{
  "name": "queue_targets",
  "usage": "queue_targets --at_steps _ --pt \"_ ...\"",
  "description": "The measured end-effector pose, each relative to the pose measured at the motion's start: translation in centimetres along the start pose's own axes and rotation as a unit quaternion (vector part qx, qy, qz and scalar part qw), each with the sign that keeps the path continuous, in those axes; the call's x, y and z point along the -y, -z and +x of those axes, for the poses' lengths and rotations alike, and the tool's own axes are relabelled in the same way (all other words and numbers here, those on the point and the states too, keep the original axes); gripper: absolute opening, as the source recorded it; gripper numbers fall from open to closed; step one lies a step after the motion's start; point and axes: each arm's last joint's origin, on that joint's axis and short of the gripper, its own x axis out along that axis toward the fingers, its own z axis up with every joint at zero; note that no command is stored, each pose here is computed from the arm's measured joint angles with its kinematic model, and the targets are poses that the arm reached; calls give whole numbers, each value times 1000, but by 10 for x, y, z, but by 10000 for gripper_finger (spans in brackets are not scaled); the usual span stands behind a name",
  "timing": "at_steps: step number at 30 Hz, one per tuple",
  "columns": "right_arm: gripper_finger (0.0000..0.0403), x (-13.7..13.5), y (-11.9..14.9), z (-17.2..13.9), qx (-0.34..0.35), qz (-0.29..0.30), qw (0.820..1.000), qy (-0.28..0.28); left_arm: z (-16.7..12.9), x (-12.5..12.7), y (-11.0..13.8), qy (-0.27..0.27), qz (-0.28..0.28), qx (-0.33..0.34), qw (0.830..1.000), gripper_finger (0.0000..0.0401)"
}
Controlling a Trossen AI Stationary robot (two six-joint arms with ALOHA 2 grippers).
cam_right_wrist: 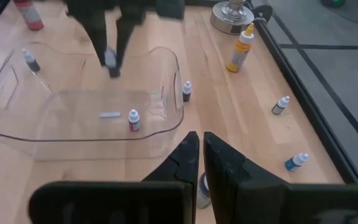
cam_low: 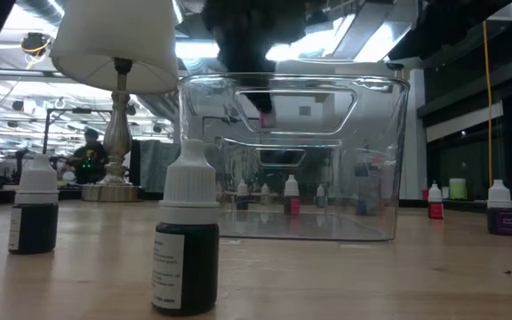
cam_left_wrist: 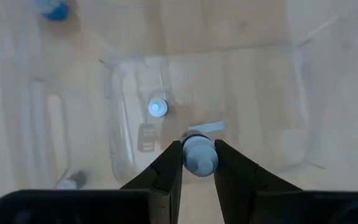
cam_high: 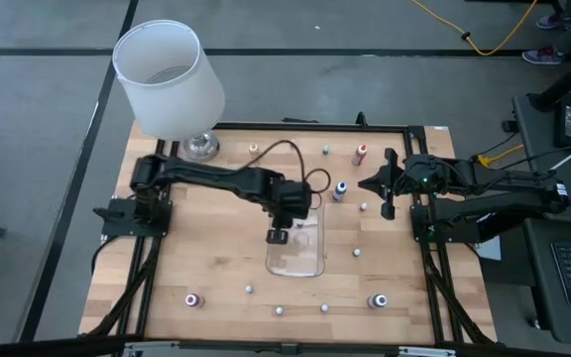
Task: Pick & Place food coloring
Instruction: Put the bottom small red food coloring bottle into the transparent container
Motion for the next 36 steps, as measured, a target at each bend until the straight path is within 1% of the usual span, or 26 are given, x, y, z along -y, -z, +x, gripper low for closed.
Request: queue_targets --at_steps 6,10,17,23,36 --pt "28 0 1 0 -4 -12 1000 0 34 -1 1 2 9 -34 999 70" --pt "28 0 1 0 -6 -12 1000 0 49 -4 2 -11 7 -47 999 71" --pt "28 0 1 0 -7 -13 1000 0 71 -6 2 -11 -1 -53 999 71" --pt "28 0 2 0 -8 -13 1000 -1 75 -8 3 -25 -12 -57 998 84" --pt "28 0 2 0 -9 -13 1000 -1 75 -7 3 -21 -18 -57 998 99"
